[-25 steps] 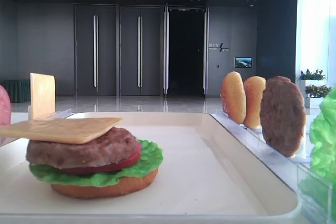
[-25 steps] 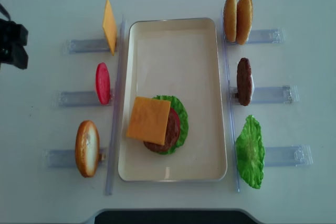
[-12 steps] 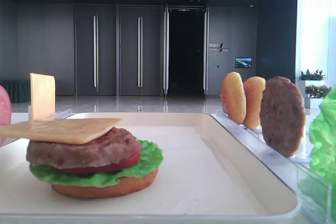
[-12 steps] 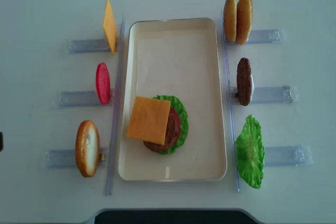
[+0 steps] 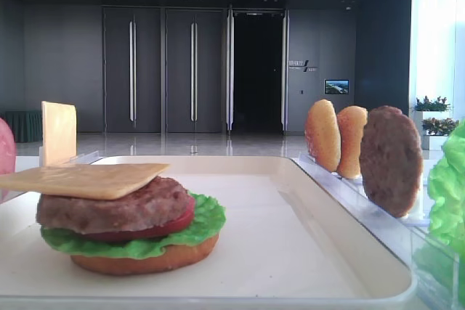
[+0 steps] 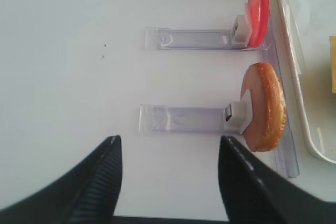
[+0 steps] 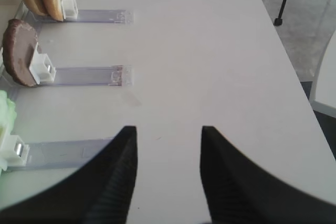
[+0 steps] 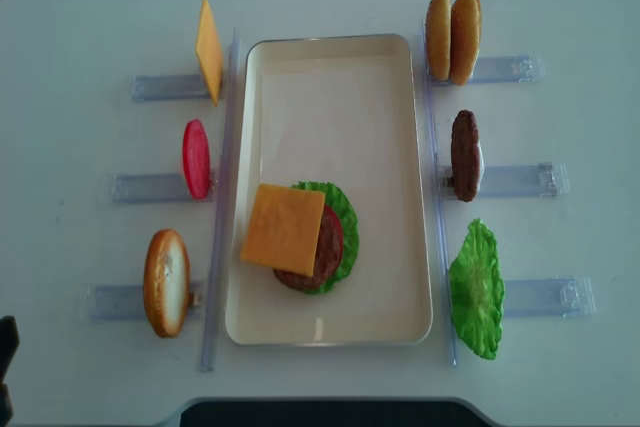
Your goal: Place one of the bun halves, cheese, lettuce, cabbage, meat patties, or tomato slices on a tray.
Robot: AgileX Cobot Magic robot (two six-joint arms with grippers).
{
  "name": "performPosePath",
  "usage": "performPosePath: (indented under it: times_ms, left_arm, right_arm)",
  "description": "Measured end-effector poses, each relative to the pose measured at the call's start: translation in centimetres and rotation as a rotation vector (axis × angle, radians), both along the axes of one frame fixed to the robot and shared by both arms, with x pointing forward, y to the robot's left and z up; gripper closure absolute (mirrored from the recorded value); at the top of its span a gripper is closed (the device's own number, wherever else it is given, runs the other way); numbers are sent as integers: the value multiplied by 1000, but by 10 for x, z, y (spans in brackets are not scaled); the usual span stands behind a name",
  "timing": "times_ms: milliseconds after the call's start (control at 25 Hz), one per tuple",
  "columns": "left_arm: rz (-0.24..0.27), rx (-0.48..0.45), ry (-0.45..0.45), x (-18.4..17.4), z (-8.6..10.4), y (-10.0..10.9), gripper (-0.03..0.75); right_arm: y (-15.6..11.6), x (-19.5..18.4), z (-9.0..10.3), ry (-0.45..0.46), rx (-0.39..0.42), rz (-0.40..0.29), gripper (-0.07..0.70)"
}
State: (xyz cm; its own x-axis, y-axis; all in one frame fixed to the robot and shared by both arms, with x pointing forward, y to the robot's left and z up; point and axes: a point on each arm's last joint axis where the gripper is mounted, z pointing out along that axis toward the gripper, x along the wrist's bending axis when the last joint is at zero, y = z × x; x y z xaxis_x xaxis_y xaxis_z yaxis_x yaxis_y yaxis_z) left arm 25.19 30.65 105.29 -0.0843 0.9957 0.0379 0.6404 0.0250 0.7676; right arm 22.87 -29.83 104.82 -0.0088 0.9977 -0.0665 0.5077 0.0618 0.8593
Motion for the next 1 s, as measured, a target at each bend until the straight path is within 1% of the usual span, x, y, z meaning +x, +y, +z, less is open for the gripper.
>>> performPosePath:
  times_ms: [80, 200, 320, 680, 880, 1000]
  left_arm:
    - [-1, 1, -19, -2, -7, 0, 272]
    - [-1, 3, -49, -5, -11, 0, 272]
    - [-2, 4, -69, -7, -11, 0, 272]
    - [-2, 5, -80, -8, -11, -1, 272]
    - [-2, 9, -154, -19, -12, -1, 278]
    - [-2, 9, -159, -20, -12, -1, 311]
  right_arm:
    - [0, 0, 0, 0, 0, 0, 352]
    - [0, 0, 0, 0, 0, 0, 352]
    - [0, 0, 0, 0, 0, 0, 352]
    - [0, 0, 0, 0, 0, 0, 352]
    - [0, 0, 0, 0, 0, 0, 352]
    - [0, 0, 0, 0, 0, 0, 352]
